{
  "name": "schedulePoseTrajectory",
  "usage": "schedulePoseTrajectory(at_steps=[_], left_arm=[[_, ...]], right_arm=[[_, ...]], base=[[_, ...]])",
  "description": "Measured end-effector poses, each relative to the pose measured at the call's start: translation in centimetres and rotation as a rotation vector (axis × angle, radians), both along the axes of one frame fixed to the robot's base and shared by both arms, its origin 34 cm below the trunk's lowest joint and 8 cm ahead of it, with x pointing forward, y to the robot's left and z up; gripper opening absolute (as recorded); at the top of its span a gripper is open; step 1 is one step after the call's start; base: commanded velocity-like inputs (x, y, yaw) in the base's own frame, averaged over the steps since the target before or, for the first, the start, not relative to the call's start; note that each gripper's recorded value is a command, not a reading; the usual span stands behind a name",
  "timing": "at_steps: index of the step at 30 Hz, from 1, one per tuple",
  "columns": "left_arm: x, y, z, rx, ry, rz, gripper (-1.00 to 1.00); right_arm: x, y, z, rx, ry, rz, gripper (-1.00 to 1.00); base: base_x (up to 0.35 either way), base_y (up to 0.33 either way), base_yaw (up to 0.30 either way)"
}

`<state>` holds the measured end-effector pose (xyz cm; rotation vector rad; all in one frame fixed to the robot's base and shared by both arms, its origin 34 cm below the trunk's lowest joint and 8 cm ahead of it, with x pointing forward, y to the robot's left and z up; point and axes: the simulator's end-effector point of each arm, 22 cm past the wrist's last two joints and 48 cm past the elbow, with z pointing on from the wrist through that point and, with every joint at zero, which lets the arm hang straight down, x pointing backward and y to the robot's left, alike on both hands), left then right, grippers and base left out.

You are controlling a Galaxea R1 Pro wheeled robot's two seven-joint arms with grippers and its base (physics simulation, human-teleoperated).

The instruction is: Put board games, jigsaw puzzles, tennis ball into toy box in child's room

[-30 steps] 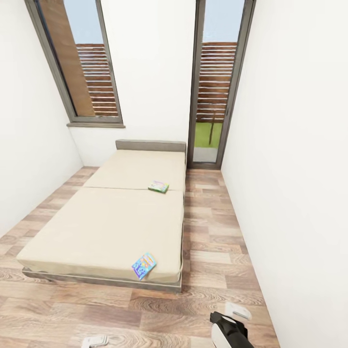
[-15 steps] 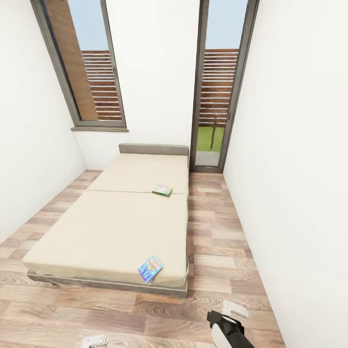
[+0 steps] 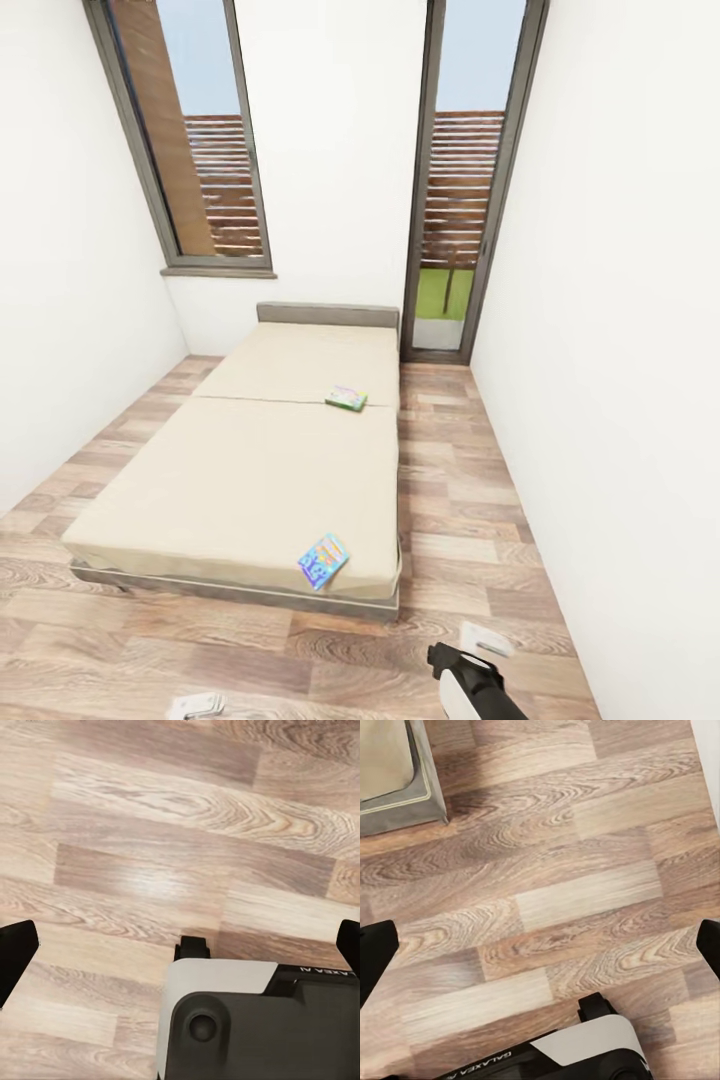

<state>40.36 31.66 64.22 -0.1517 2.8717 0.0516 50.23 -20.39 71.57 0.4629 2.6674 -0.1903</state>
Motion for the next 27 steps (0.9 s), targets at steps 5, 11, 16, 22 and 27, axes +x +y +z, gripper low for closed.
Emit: schedulePoseTrajectory(at_steps=[5, 11, 16, 22, 27], left_arm=[[0.1, 0.0, 0.1, 0.000, -0.003, 0.000, 1.00], [0.1, 0.0, 0.1, 0.000, -0.004, 0.000, 1.00], [0.1, 0.1, 0.1, 0.000, -0.004, -0.001, 1.00], [0.1, 0.1, 0.1, -0.001, -0.004, -0.001, 1.00], [0.1, 0.1, 0.1, -0.001, -0.004, -0.003, 1.00]], right_arm=[[0.7, 1.8, 0.0, 0.088, -0.026, 0.034, 1.00], [1.3, 4.1, 0.0, 0.207, -0.051, 0.090, 1.00], [1.3, 4.7, 0.0, 0.256, -0.053, 0.116, 1.00], [0.1, 4.4, -0.9, 0.262, -0.026, 0.116, 1.00], [-0.6, 4.0, -1.5, 0.263, -0.007, 0.107, 1.00]], base=[[0.000, 0.100, 0.007], [0.000, 0.024, 0.002], [0.000, 0.005, 0.000], [0.000, 0.031, 0.000], [0.000, 0.022, 0.000]])
